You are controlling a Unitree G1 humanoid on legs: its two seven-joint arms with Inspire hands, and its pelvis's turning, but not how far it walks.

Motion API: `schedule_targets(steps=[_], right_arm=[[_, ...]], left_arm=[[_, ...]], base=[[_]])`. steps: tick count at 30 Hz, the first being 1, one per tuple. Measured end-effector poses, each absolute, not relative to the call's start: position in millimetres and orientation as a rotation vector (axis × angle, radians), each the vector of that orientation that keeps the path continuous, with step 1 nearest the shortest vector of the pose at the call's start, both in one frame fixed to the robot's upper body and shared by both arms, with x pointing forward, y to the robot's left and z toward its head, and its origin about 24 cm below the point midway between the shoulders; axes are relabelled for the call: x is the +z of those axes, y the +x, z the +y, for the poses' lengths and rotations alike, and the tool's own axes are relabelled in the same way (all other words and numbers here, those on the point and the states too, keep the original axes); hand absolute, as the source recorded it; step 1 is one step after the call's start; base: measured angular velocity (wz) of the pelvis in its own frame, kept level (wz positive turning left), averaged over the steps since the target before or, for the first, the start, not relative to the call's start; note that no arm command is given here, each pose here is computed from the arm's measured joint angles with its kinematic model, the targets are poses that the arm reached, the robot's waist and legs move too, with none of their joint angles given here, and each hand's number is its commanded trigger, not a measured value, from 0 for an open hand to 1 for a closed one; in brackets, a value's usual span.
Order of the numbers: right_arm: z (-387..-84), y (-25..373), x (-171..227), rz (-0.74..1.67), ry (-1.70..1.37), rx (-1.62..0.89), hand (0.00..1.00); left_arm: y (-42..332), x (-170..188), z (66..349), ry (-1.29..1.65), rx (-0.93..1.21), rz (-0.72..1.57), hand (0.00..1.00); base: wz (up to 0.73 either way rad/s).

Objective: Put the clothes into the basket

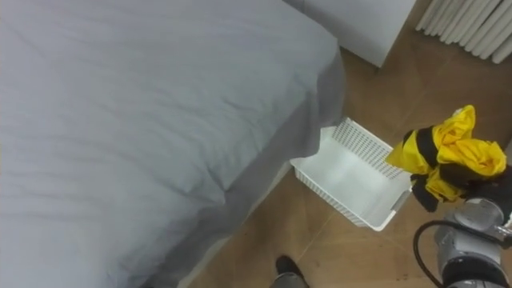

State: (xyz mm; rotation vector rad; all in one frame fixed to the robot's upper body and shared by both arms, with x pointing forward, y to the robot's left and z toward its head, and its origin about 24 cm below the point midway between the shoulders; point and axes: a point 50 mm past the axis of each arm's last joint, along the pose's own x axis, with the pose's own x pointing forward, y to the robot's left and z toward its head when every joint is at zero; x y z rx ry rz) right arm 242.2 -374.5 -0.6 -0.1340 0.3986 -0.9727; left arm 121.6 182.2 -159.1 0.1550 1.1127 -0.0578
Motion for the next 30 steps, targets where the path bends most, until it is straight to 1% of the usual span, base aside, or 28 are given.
schedule_targets(steps=[11, 12, 13, 14, 23, 30], right_arm=[[-371.5, 259.3, 14.9, 0.352, -0.157, -0.968, 1.00], [-372.2, 259.1, 15.4, 0.350, -0.154, -0.971, 0.51], [-372.5, 259.5, 16.0, 0.348, -0.144, -0.973, 0.11], [-371.3, 260.8, 15.9, 0.348, -0.131, -0.971, 0.00], [-369.2, 265.1, 18.1, 0.343, -0.106, -0.968, 0.00], [-369.5, 269.3, 23.2, 0.333, -0.103, -0.977, 0.00]], left_arm=[[125.6, -157.4, 181.1, 0.170, -0.079, 1.084, 0.00], [126.3, -157.1, 180.6, 0.170, -0.082, 1.080, 0.00], [127.5, -156.5, 179.5, 0.166, -0.083, 1.073, 0.00], [128.1, -156.2, 179.2, 0.160, -0.079, 1.070, 0.00], [131.2, -154.7, 178.3, 0.155, -0.072, 1.056, 0.00], [129.8, -155.2, 178.4, 0.156, -0.071, 1.060, 0.00]], base=[[0.03], [0.05], [0.07], [0.08], [0.16], [0.03]])
